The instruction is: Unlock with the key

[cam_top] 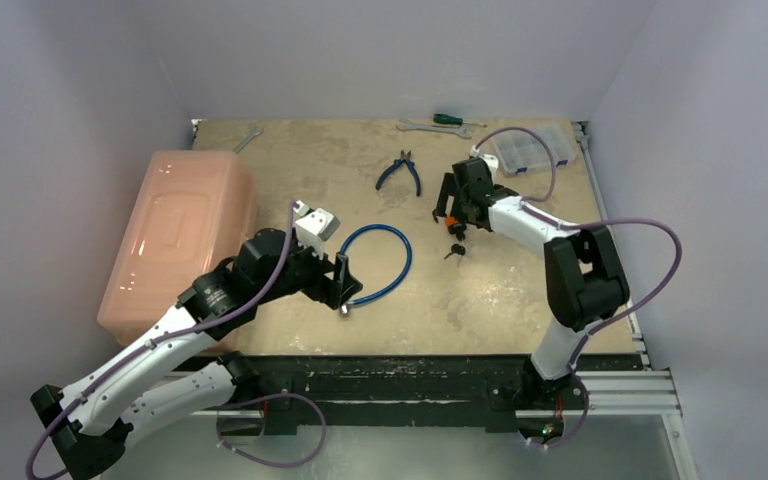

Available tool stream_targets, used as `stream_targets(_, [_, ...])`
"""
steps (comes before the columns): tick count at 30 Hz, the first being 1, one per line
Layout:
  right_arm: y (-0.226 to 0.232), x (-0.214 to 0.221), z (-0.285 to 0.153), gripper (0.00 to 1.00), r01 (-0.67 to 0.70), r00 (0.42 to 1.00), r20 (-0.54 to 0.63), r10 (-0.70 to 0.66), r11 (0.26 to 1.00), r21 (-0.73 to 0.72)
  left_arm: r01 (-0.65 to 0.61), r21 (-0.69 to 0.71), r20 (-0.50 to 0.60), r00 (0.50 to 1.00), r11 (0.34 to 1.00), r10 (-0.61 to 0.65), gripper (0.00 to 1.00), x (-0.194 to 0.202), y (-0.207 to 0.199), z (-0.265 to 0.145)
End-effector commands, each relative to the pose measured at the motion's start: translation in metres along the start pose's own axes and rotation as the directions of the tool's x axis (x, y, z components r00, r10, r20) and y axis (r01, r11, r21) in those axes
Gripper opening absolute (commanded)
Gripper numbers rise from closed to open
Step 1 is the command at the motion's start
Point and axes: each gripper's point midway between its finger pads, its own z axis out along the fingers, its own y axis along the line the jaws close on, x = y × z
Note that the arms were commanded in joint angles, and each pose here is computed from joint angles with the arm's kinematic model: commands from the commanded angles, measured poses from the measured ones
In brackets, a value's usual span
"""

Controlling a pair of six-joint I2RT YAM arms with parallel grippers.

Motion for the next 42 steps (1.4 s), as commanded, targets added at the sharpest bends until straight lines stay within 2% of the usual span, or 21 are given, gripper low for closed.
stream_targets(1, [0.031, -0.045, -0.049, 0.95, 0.109, 0.987, 0.13, -0.094, 0.988, -0.11, -0.009, -0.007, 0.033, 0.999, 1.0, 0.009, 0.79, -0.006, 0.002, -0.003])
stream_targets(8, [0.094, -0.022, -0.102, 0.92, 0.352, 0.923, 0.254, -0.289, 0.901, -0.254, 0.007, -0.093, 0.081, 0.997, 0.996, 0.001, 0.79, -0.014, 0.016, -0.012])
stream_targets(12, [0.141, 0.002, -0.131, 0.89, 0.412, 0.91, 0.252, -0.328, 0.781, -0.47, 0.032, -0.153, 0.153, 0.988, 0.988, -0.008, 0.8, -0.025, 0.026, -0.027])
stream_targets(16, [0.183, 0.024, -0.157, 0.99, 0.453, 0.891, 0.282, -0.356, 0.656, -0.604, 0.079, -0.23, 0.253, 0.967, 0.97, -0.019, 0.82, -0.037, 0.041, -0.05])
stream_targets(22, [0.242, 0.07, -0.18, 0.98, 0.579, 0.801, 0.338, -0.493, 0.5, -0.644, 0.159, -0.311, 0.371, 0.928, 0.937, -0.034, 0.87, -0.049, 0.06, -0.08])
stream_targets(24, [0.26, 0.088, -0.18, 0.92, 0.607, 0.772, 0.335, -0.539, 0.471, -0.64, 0.173, -0.319, 0.393, 0.919, 0.932, -0.036, 0.87, -0.05, 0.062, -0.086])
stream_targets(29, [0.293, 0.132, -0.17, 0.88, 0.654, 0.715, 0.319, -0.622, 0.434, -0.62, 0.213, -0.336, 0.446, 0.894, 0.917, -0.044, 0.87, -0.054, 0.068, -0.102])
stream_targets(34, [0.319, 0.161, -0.168, 0.84, 0.669, 0.69, 0.314, -0.652, 0.408, -0.622, 0.228, -0.334, 0.472, 0.881, 0.915, -0.047, 0.88, -0.055, 0.069, -0.11])
stream_targets(42, [0.33, 0.196, -0.14, 0.73, 0.699, 0.661, 0.278, -0.697, 0.438, -0.565, 0.226, -0.324, 0.477, 0.877, 0.919, -0.048, 0.88, -0.055, 0.068, -0.112])
